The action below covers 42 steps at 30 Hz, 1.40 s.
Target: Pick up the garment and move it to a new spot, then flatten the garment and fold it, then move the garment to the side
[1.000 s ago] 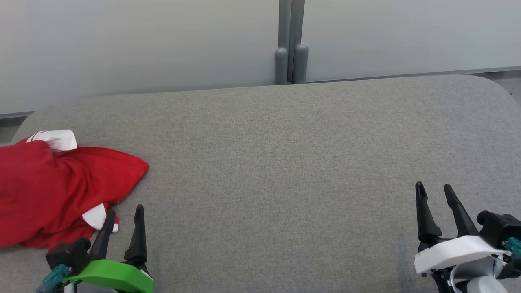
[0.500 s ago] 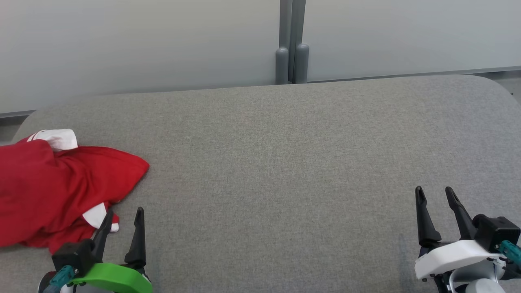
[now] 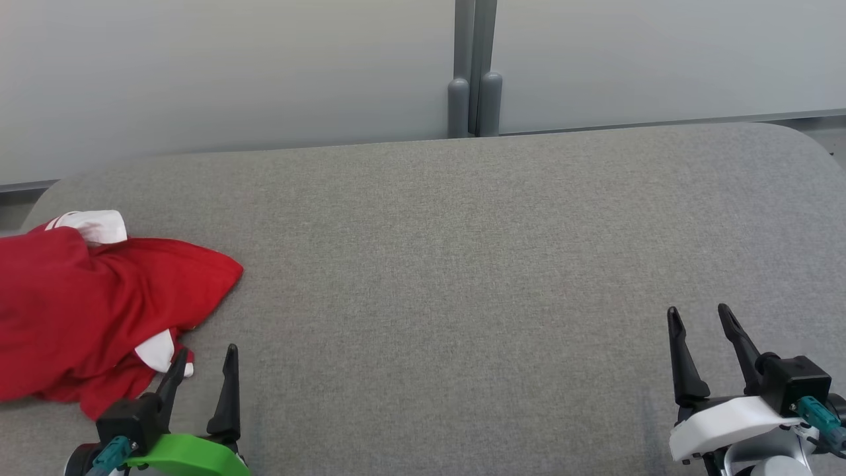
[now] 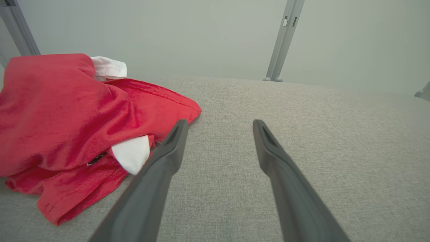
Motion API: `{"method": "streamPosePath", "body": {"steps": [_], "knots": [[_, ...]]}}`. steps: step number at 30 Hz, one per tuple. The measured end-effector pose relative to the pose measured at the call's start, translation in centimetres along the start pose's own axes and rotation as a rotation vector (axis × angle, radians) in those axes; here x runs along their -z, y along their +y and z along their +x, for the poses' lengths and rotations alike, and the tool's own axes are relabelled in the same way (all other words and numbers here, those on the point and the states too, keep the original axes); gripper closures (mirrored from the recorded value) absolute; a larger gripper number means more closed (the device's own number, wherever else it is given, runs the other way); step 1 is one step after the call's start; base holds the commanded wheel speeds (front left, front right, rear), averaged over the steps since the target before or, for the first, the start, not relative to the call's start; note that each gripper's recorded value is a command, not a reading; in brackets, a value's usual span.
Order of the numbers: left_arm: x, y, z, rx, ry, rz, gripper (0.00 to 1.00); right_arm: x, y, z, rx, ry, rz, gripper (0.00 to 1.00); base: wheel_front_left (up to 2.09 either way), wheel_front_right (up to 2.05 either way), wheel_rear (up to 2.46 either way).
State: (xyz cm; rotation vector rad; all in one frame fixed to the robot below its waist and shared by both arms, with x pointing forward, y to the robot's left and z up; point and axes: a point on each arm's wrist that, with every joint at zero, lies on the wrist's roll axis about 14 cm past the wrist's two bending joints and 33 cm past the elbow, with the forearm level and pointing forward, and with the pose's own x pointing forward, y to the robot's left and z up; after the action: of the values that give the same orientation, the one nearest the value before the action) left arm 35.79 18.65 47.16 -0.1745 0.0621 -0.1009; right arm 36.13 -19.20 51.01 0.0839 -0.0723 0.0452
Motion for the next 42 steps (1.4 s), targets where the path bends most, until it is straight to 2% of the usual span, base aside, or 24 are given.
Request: {"method": "streamPosePath", "body": {"steps": [14,27,35,40,42], "knots": [[0.5,-0.6,0.0,0.038,0.010,0.057,0.00,0.2,0.3,-0.4,-0.022,0.000,-0.082,0.00,0.00,0.00,0.00],[0.4,-0.5,0.0,0.036,0.008,0.059,0.00,0.1,0.3,-0.4,-0.021,-0.004,-0.081,0.00,0.00,0.00,0.00],[-0.1,1.0,-1.2,-0.027,-0.012,0.042,0.00,0.2,2.8,0.7,-0.102,-0.006,-0.079,0.00,0.00,0.00,0.00],[-0.2,3.8,-3.4,-0.123,-0.020,0.042,0.00,0.6,6.2,1.9,-0.209,-0.001,-0.073,0.00,0.00,0.00,0.00],[-0.5,5.9,-5.3,-0.196,-0.029,0.049,0.00,0.7,9.2,2.5,-0.297,-0.002,-0.066,0.00,0.00,0.00,0.00]]}}
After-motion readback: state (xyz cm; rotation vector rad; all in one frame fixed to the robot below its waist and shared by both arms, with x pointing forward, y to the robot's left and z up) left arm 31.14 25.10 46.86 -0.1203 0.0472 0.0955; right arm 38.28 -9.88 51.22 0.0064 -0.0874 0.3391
